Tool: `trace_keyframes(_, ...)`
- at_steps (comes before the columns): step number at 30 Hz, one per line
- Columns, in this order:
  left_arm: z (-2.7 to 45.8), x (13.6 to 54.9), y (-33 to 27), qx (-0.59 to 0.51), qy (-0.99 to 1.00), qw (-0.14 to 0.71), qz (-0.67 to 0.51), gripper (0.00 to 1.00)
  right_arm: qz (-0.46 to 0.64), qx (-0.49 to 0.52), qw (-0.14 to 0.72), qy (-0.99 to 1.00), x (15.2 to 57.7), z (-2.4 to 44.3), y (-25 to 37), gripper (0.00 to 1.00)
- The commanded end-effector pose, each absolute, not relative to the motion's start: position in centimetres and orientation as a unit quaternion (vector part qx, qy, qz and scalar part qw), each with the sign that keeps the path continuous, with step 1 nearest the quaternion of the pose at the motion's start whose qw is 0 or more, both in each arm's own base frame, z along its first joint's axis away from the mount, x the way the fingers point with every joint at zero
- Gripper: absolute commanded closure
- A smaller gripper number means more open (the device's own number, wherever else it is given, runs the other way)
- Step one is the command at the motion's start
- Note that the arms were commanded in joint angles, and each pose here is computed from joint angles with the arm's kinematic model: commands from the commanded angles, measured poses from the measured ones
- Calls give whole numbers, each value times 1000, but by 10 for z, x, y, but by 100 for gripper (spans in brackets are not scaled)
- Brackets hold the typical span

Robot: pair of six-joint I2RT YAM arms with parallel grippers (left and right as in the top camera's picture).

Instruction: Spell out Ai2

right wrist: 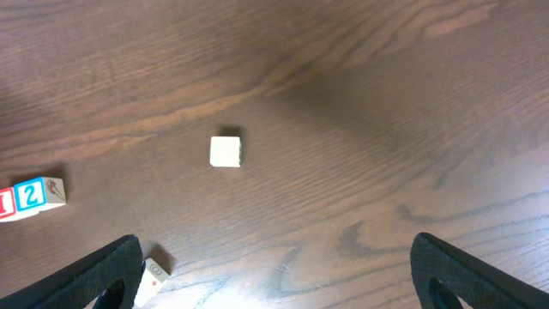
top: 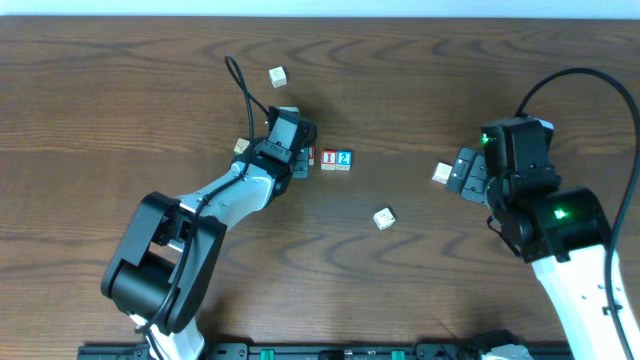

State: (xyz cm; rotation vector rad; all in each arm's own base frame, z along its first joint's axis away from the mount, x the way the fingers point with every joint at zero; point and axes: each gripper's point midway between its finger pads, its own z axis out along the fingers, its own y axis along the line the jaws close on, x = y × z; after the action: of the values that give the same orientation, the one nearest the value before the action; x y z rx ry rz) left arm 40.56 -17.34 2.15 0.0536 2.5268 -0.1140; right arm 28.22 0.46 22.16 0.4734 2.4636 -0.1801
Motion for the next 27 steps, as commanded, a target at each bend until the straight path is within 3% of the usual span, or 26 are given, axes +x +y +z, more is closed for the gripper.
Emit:
trace_keyframes(1, 16, 405, -176, 29, 954, 295, -50, 82, -84, 180, 314, 928, 283, 226, -3, 1)
trace_keyframes(13, 18, 405, -182, 33, 953, 295, -66, 81, -89, 182, 316, 927, 283, 226, -5, 1)
trace_keyframes(27, 21, 410, -182, 30, 949, 307, -65, 71, -89, 182, 316, 927, 283, 226, -5, 1)
